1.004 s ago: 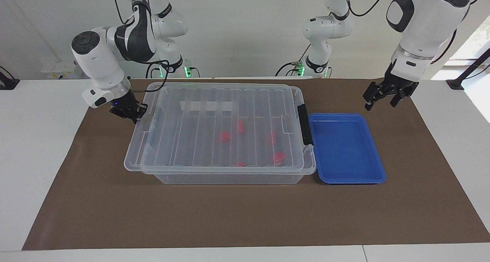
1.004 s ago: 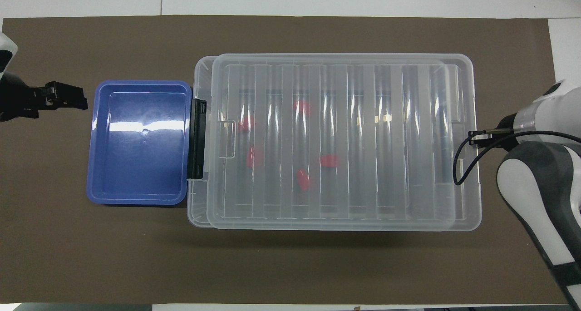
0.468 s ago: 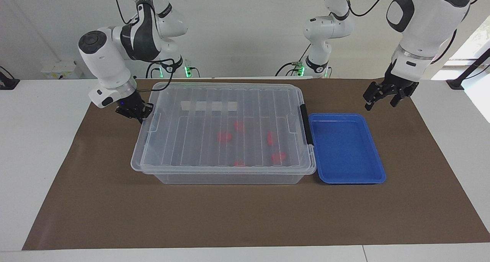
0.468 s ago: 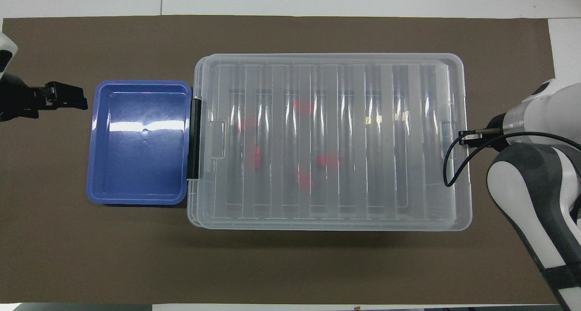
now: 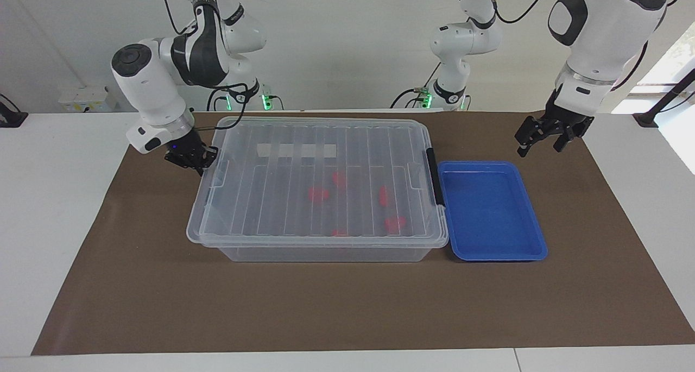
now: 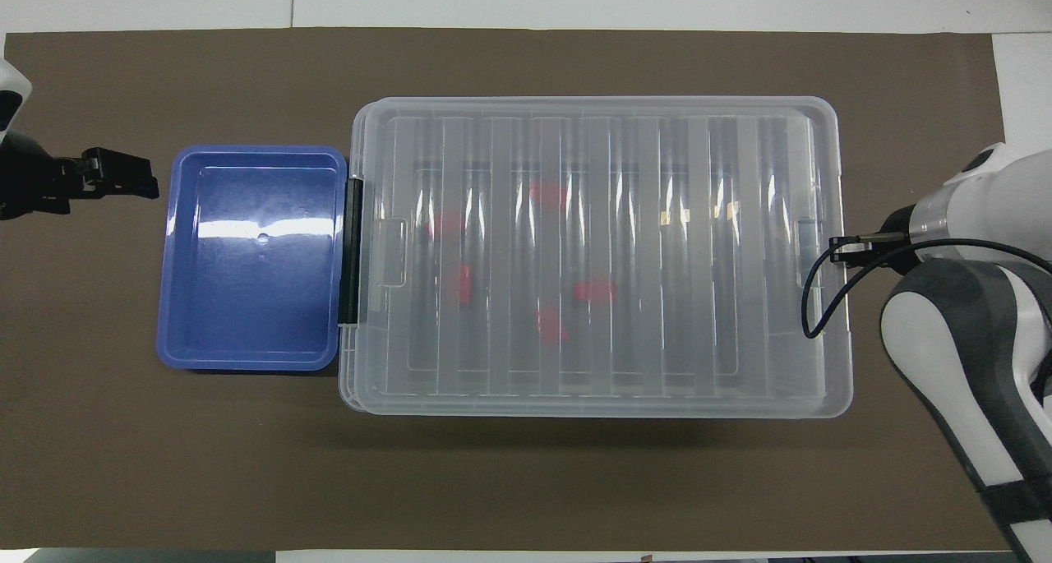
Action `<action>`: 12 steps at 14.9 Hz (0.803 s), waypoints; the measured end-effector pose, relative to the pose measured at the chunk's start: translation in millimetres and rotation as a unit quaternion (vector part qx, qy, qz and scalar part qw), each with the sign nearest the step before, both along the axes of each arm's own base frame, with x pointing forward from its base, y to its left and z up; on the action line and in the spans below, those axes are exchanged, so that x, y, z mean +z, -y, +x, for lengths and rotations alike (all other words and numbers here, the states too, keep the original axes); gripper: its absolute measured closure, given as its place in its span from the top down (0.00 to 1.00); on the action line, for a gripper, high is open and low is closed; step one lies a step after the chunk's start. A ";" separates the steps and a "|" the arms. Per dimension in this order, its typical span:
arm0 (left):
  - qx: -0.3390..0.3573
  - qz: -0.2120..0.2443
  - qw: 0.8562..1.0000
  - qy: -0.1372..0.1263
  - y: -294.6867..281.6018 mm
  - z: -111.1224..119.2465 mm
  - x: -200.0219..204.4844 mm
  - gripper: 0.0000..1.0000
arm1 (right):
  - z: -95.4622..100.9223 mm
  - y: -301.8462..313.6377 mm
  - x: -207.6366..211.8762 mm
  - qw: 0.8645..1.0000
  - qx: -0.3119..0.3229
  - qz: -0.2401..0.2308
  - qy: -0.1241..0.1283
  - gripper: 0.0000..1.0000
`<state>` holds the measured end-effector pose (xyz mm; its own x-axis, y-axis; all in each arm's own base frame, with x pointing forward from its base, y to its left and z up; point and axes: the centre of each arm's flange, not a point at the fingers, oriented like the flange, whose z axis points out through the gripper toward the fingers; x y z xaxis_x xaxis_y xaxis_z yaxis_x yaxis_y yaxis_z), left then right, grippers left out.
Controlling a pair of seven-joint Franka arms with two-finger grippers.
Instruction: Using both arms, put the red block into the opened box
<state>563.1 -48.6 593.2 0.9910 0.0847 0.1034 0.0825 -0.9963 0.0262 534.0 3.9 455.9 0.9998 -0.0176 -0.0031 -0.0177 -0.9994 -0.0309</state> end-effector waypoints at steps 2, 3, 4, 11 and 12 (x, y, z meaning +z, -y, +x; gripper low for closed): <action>0.000 0.000 1.000 0.000 0.0 0.0 0.0 1.00 | 0.0 -0.9 0.0 1.000 0.001 0.000 0.000 0.01; 0.000 0.000 1.000 0.000 0.0 0.0 0.0 1.00 | 0.0 -1.4 0.0 1.000 0.001 0.000 0.000 0.01; 0.000 0.000 1.000 0.000 0.0 0.0 0.0 1.00 | 0.0 -1.8 0.0 1.000 0.001 0.000 0.000 0.01; 0.000 0.000 1.000 0.000 0.0 0.0 0.0 1.00 | -0.4 -2.4 -0.2 1.000 -0.001 0.000 -0.013 0.01; 0.000 0.000 1.000 0.000 0.0 0.0 0.0 1.00 | 1.0 -2.7 2.9 1.000 -0.001 0.000 -0.026 0.01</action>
